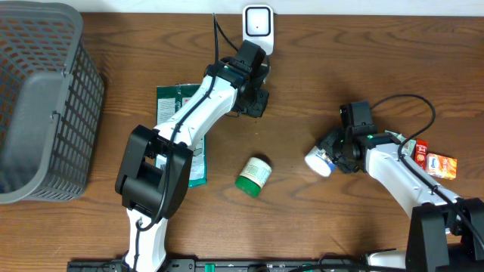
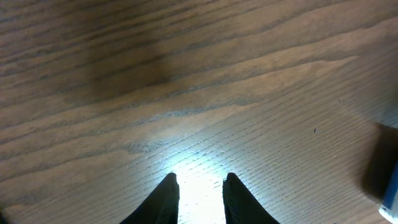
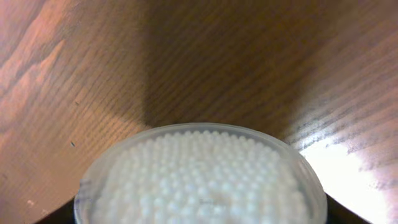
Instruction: Scan the item barcode
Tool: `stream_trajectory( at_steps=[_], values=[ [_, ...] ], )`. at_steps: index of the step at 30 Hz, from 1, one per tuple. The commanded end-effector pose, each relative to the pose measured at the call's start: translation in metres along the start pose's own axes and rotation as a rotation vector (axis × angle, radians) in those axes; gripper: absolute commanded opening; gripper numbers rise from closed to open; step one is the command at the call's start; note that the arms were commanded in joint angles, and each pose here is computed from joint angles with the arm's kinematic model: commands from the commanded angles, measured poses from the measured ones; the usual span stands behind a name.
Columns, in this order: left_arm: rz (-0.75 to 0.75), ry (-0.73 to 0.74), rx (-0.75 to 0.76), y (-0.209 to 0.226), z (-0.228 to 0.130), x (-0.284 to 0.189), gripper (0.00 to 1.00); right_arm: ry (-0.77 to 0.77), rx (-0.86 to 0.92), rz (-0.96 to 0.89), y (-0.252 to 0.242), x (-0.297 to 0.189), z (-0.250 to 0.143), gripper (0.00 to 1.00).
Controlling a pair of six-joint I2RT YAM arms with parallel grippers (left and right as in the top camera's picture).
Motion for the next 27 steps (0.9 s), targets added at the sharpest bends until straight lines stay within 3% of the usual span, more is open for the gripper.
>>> stream_trajectory(
  at_steps=[1, 3, 7, 12, 19, 27],
  values=[
    [0.023, 0.021, 0.0, 0.006, -0.005, 0.009, 0.25, -0.049, -0.152, 0.024, 0.011, -0.014, 0.01, 0.48],
    [0.022, 0.015, -0.002, 0.007, -0.003, 0.008, 0.25, -0.082, -0.216, 0.043, 0.019, -0.027, 0.017, 0.49],
    [0.025, 0.001, -0.023, 0.016, 0.002, 0.007, 0.25, -0.183, -0.432, 0.088, 0.037, -0.067, 0.033, 0.61],
    [0.034, -0.036, -0.078, 0.042, 0.017, 0.001, 0.29, -0.312, -0.693, 0.103, 0.053, -0.112, 0.035, 0.55],
    [0.054, -0.126, -0.194, 0.1, 0.043, -0.013, 0.31, -0.468, -0.779, -0.09, 0.053, -0.135, 0.036, 0.51],
    [0.088, -0.158, -0.302, 0.154, 0.051, -0.027, 0.33, -0.61, -0.735, -0.237, 0.06, -0.116, 0.016, 0.52]
  ],
)
Point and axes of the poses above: each gripper's point midway between its finger pads, its own x axis out along the fingers, its own y axis along the line the jaws close on, z = x × y, the point moved 5 cm from there along -x, back along the fingers, and after that the axes turned 13 degrees about -x, right-handed, at the moved point
